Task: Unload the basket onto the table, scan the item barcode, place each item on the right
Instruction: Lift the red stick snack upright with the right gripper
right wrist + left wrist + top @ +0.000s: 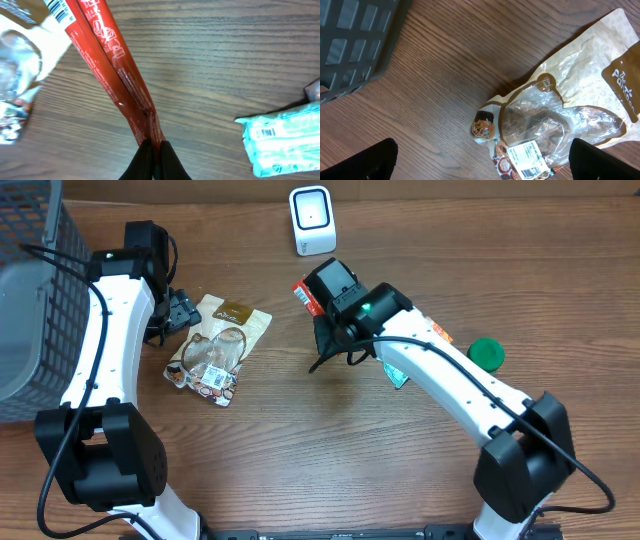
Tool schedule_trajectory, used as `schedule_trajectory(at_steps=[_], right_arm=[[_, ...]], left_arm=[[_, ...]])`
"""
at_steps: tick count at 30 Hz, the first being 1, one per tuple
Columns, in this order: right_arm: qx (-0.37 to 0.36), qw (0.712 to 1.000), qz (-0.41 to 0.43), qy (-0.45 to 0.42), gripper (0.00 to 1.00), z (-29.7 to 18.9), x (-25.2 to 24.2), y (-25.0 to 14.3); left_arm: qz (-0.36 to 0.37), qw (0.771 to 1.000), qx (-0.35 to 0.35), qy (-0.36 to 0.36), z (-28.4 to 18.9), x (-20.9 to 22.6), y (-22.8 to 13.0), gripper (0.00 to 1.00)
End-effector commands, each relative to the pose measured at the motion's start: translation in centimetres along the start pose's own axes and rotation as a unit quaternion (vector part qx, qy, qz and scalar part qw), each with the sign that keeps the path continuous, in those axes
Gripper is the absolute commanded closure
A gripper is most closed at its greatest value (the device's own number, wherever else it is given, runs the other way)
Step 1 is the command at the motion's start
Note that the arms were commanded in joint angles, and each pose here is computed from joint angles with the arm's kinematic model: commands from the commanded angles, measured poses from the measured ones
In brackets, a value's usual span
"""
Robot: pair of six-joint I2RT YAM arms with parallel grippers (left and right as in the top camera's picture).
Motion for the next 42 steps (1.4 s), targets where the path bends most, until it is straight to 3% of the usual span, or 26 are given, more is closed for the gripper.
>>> schedule_trajectory(at_steps=[1,8,12,19,42], right_arm=[[-0.056,0.997,0.035,0.043,0.96,-5.4,1.0,1.1],[-0.122,0.987,0.036,0.097,0.96,-12.9,1.1,0.7],[-0.110,0.982,0.027,0.153,0.96,-14.7,2.2,-0.5],[-0.061,0.989,0.027,0.132,0.96,-14.3,1.4,-2.7],[-0.068,0.992,0.029,0.099,0.96,-14.1,0.5,-2.6]], left_arm=[[0.000,1.000,-0.013,-0.005,-0.8,-0.2,0.4,0.00],[0.000,1.000,-0.013,-0.005,-0.8,-0.2,0.4,0.00],[0.000,1.000,-0.013,-0.005,-0.8,-0.2,0.4,0.00],[0.000,1.000,-0.013,-0.005,-0.8,-0.2,0.4,0.00],[0.000,1.000,-0.013,-0.005,-0.8,-0.2,0.4,0.00]])
Point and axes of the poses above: each gripper's point midway between its finger pads, its own z axis out along the fingers, its own x axis along the line the jaws close on, y = z × x, the point moved 3 cm from there along -z, back along the fingers, and after that the axes turned 11 degrees about -z, right-handed, at the moved point
